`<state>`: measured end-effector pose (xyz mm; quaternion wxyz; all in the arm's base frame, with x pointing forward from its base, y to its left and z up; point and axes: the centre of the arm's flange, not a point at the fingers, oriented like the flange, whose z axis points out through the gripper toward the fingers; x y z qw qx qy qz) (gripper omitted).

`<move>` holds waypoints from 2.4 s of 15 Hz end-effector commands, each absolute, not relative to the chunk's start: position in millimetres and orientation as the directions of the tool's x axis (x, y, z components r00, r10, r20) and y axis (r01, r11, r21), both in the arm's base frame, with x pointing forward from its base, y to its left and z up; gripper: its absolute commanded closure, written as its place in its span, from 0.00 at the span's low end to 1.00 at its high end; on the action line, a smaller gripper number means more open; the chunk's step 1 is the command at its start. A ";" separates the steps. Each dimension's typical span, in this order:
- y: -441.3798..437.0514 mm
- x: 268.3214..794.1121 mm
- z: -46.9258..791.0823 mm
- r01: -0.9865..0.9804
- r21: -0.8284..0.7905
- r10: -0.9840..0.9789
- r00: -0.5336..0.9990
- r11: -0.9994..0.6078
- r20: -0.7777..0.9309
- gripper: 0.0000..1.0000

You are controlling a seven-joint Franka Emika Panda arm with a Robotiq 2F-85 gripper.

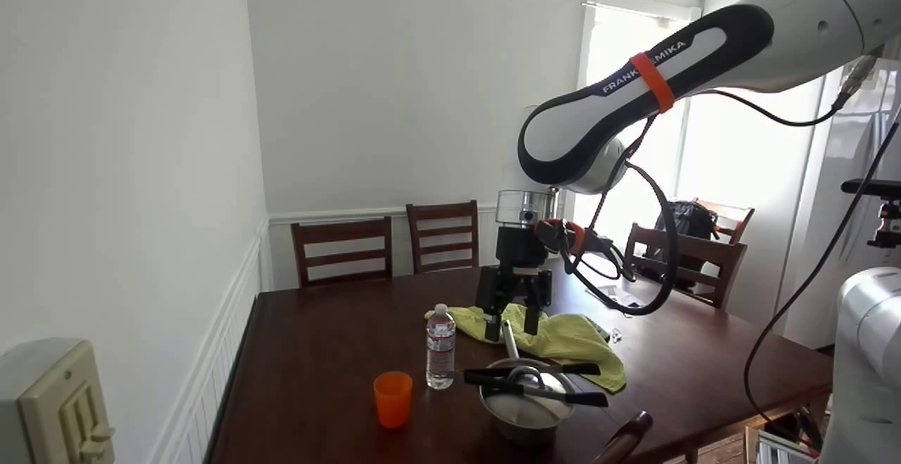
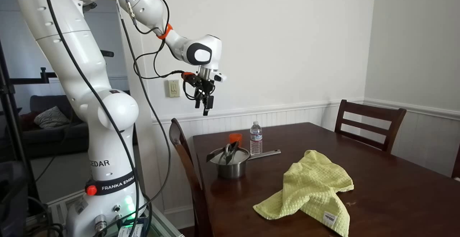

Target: Move the tongs to the right

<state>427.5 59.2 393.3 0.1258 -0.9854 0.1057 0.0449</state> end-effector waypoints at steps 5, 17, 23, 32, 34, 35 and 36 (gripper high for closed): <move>59.2 427.5 393.3 -0.220 -0.239 -0.197 0.974 -0.946 -0.115 0.00; 59.2 427.5 393.3 -0.220 -0.239 -0.197 0.974 -0.946 -0.115 0.00; -5.6 445.0 399.1 -0.390 -0.182 -0.395 0.919 -0.902 -0.011 0.00; 0.1 516.6 363.7 -0.422 -0.020 -0.417 0.887 -0.907 0.196 0.00; 41.2 537.6 341.7 -0.397 0.010 -0.388 0.901 -0.918 0.194 0.00; 58.3 549.9 328.5 -0.392 0.014 -0.384 0.907 -0.920 0.174 0.00; 69.0 557.0 318.0 -0.394 0.023 -0.388 0.911 -0.919 0.140 0.00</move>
